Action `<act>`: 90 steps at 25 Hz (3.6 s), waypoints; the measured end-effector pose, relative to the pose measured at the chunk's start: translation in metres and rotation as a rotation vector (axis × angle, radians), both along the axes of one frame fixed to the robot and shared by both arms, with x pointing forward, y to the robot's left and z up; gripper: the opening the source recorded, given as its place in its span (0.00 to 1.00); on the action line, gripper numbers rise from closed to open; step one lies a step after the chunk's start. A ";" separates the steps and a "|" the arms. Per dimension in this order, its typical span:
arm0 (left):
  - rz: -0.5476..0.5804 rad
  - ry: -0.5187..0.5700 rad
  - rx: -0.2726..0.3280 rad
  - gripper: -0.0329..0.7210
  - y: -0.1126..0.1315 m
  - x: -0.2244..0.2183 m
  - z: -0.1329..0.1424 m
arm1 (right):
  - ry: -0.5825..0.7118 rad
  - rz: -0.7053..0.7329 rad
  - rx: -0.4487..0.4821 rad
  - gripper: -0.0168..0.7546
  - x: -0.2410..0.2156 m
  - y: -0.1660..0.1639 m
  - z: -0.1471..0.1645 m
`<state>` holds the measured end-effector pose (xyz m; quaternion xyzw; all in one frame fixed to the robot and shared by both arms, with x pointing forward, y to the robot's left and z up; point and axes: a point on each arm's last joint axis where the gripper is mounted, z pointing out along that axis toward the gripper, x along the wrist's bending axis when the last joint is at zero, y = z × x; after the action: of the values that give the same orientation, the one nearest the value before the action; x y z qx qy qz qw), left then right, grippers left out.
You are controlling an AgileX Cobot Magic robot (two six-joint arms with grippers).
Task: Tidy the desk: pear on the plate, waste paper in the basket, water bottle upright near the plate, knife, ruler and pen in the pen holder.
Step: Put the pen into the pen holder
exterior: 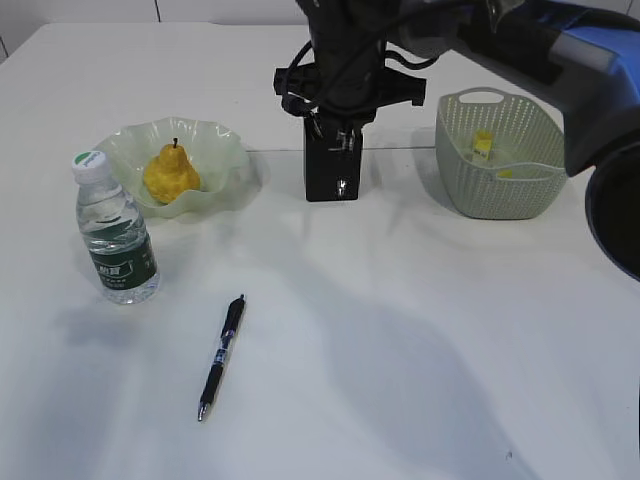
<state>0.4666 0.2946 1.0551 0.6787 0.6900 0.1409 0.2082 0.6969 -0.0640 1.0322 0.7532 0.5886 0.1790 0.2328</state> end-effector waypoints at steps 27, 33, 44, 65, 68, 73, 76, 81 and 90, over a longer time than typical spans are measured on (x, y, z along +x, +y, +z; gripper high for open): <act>0.004 -0.030 0.001 0.66 0.000 0.002 0.001 | -0.485 0.175 -0.127 0.11 0.033 0.004 0.029; 0.006 -0.050 0.002 0.66 0.000 0.004 0.002 | -0.516 0.195 -0.125 0.11 0.037 0.007 0.025; 0.006 -0.052 0.002 0.66 0.000 0.004 0.002 | -0.544 0.191 -0.131 0.10 0.039 0.005 0.027; 0.007 -0.056 0.002 0.66 0.000 0.004 0.003 | -0.578 0.169 -0.111 0.10 0.054 -0.004 0.011; 0.007 -0.056 0.002 0.66 0.000 0.004 0.003 | -0.567 0.172 -0.114 0.10 0.056 -0.002 0.001; 0.007 -0.056 0.002 0.66 0.000 0.004 0.003 | -0.552 0.177 -0.114 0.10 0.059 0.000 -0.011; 0.007 -0.056 0.002 0.66 0.000 0.004 0.003 | -0.548 0.179 -0.115 0.10 0.059 0.000 -0.014; 0.007 -0.060 0.002 0.66 0.001 0.005 0.003 | -0.543 0.177 -0.119 0.10 0.061 -0.001 -0.017; 0.007 -0.060 0.002 0.66 0.001 0.005 0.003 | -0.505 0.165 -0.140 0.10 0.062 -0.001 -0.033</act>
<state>0.4714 0.2951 1.0579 0.6719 0.6858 0.1627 0.2275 0.7592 -0.0651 0.9993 0.6163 0.5821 0.3383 0.4085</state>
